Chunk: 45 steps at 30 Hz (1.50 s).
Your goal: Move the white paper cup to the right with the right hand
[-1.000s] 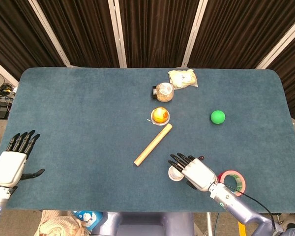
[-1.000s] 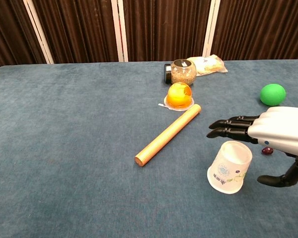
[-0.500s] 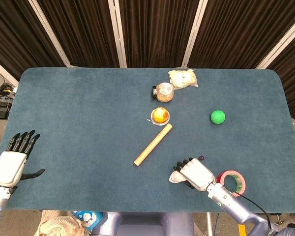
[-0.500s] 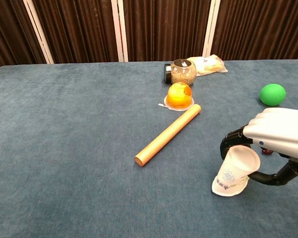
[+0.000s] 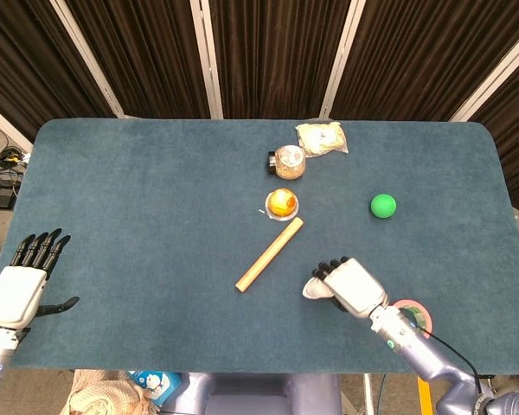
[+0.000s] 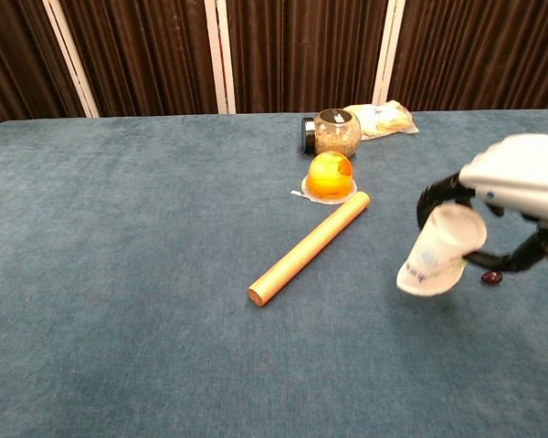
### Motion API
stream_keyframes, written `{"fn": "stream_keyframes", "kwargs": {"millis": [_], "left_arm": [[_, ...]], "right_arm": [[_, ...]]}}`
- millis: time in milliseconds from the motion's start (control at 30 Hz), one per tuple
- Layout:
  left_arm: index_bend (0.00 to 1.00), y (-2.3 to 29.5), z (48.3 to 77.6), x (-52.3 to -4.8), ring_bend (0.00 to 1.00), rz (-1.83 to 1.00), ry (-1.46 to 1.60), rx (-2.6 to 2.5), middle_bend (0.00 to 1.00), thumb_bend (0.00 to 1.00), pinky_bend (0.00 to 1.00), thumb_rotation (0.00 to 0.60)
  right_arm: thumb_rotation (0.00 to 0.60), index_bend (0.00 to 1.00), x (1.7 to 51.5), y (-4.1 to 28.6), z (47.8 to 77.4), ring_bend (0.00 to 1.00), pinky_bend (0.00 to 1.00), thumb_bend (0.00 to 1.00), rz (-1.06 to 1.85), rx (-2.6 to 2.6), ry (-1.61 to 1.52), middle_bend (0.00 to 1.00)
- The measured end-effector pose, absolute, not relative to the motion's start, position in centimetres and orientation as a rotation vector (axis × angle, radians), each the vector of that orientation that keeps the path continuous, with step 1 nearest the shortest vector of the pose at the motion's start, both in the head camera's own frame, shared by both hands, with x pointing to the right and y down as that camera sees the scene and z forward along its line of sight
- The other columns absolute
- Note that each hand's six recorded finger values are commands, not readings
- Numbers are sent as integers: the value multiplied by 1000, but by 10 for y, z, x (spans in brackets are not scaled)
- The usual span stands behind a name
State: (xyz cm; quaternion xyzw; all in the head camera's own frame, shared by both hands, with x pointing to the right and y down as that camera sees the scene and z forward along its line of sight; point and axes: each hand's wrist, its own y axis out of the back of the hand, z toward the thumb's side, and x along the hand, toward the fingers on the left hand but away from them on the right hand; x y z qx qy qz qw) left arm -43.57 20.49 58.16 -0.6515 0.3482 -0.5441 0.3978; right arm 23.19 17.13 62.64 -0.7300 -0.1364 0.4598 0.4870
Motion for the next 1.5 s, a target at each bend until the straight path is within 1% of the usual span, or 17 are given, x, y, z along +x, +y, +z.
{"fn": "stream_keyframes", "kwargs": {"millis": [200, 367, 900, 1233, 1267, 1300, 1333, 1367, 1400, 1500], "left_arm": [[0, 205, 582, -436, 0, -1380, 883, -1652, 0, 0, 0, 600], [0, 206, 582, -435, 0, -1378, 879, -1651, 0, 0, 0, 600], [0, 206, 582, -435, 0, -1384, 882, -1650, 0, 0, 0, 600], [0, 206, 582, -435, 0, -1378, 885, -1653, 0, 0, 0, 600], [0, 205, 582, -435, 0, -1377, 885, -1653, 0, 0, 0, 600], [0, 206, 582, -435, 0, -1376, 885, -1653, 0, 0, 0, 600], [0, 206, 582, -435, 0, -1377, 885, -1653, 0, 0, 0, 600], [0, 206, 582, -435, 0, -1377, 885, -1653, 0, 0, 0, 600], [0, 205, 582, -435, 0, -1377, 885, -1653, 0, 0, 0, 600], [0, 205, 582, -435, 0, -1377, 884, -1653, 0, 0, 0, 600]], "right_arm": [[600, 413, 255, 142, 613, 436, 517, 459, 1182, -1722, -435, 383], [600, 413, 266, 137, 612, 436, 516, 458, 1211, -1729, -473, 383], [600, 413, 279, 167, 647, 436, 517, 459, 1312, -1789, -383, 383], [600, 409, 285, 166, 657, 435, 517, 458, 1325, -1775, -402, 383], [600, 382, 287, 166, 658, 433, 515, 458, 1329, -1772, -399, 382], [600, 329, 289, 167, 660, 421, 501, 459, 1337, -1767, -393, 372], [600, 255, 290, 167, 661, 395, 469, 459, 1345, -1766, -388, 350], [600, 203, 292, 168, 663, 372, 441, 459, 1354, -1765, -382, 328], [600, 134, 294, 169, 665, 333, 398, 458, 1368, -1762, -372, 288], [600, 23, 299, 172, 668, 254, 322, 458, 1399, -1747, -344, 196]]}}
